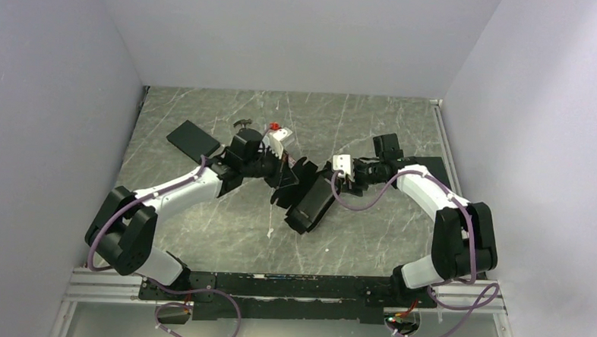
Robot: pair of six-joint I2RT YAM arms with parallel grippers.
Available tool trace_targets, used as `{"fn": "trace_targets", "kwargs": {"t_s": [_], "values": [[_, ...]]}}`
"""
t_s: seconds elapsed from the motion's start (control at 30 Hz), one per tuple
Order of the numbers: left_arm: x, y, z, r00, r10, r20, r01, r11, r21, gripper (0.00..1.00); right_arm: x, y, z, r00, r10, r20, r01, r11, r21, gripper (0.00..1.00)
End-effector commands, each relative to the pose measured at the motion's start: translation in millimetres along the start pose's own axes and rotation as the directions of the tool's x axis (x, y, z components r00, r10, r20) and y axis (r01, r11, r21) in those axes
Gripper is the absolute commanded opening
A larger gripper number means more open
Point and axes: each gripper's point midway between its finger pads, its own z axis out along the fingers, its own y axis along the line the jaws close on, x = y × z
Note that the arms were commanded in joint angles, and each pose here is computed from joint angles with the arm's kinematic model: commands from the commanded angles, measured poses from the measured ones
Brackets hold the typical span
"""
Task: Fold the paper box
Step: Fold the paper box at the center of the board.
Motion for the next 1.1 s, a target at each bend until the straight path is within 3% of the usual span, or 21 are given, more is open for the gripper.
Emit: {"fn": "trace_targets", "kwargs": {"t_s": [0.0,0.23,0.6,0.77,1.07], "values": [[-24,-32,1,1.0,0.017,0.003,-0.017,0.99,0.139,0.0,-23,6,1,0.991,-0.105,0.084,0.108,0.994,-0.021,0.57],[-20,-29,8,0.998,-0.031,-0.062,0.039,0.991,0.13,0.0,-34,18,1,0.984,-0.132,0.118,0.139,0.989,-0.059,0.52],[-27,-24,7,0.994,-0.087,-0.062,0.096,0.984,0.151,0.0,-34,35,8,0.984,-0.13,0.118,0.142,0.985,-0.102,0.48],[-30,-24,7,0.994,-0.091,-0.066,0.1,0.984,0.148,0.0,-17,38,16,0.994,-0.107,0.036,0.111,0.988,-0.108,0.46],[-27,-27,8,0.995,-0.046,-0.085,0.058,0.989,0.136,0.0,9,32,24,0.996,-0.006,-0.087,-0.005,0.993,-0.121,0.33]]}}
